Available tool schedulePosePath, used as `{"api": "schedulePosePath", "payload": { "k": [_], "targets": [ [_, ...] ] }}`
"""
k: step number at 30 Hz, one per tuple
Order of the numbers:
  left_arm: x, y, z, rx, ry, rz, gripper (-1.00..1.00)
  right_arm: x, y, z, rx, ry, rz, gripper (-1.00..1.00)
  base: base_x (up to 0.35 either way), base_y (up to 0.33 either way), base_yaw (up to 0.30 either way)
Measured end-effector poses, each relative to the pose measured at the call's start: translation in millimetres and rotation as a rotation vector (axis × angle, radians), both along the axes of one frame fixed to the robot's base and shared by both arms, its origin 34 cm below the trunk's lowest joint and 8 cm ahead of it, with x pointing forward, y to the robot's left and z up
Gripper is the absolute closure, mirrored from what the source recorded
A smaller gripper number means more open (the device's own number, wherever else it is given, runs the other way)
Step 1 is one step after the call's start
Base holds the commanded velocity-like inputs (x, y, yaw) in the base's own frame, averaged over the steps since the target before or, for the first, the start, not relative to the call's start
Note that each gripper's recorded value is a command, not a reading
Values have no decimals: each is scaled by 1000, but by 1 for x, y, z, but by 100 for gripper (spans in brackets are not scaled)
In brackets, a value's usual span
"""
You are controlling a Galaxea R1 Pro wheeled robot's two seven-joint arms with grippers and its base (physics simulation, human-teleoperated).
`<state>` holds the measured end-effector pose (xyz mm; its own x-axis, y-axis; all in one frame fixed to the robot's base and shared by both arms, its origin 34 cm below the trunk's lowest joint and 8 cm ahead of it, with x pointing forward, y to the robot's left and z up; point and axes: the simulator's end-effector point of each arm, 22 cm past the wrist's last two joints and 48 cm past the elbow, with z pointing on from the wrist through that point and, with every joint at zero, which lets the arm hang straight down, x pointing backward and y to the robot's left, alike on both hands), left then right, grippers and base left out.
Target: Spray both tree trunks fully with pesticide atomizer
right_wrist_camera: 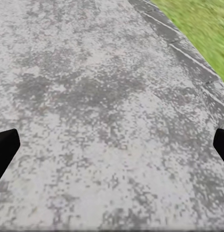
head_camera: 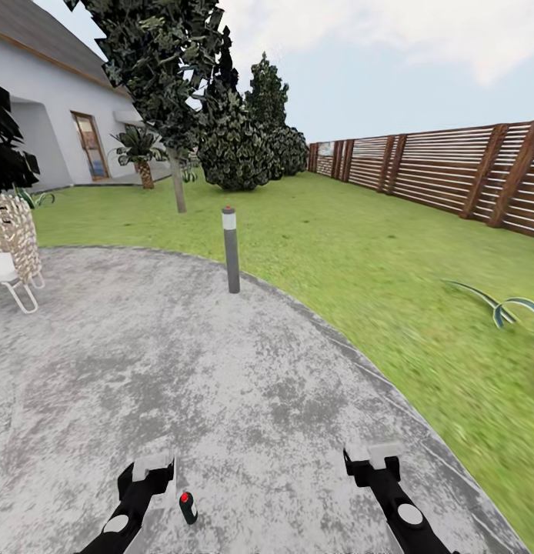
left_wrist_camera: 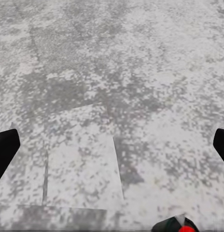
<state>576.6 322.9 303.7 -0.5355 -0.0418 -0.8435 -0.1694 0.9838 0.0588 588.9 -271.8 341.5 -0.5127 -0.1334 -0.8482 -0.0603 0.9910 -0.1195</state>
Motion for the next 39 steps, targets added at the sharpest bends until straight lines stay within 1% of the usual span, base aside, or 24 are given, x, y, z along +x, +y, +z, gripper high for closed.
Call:
{"api": "schedulePosePath", "payload": {
  "k": [3, 21, 39],
  "targets": [
    [-3, 0, -9, 0, 5, 0, -100, -3, 0, -9, 0, 5, 0, -100, 0, 0, 0],
    [-27, 0, -60, 0, 107, 0, -100, -23, 0, -61, 0, 107, 0, -100, 0, 0, 0],
    [-31, -1, -66, -1, 117, -1, -100, -27, 0, -68, 0, 119, 0, -100, 0, 0, 0]
  ]
}}
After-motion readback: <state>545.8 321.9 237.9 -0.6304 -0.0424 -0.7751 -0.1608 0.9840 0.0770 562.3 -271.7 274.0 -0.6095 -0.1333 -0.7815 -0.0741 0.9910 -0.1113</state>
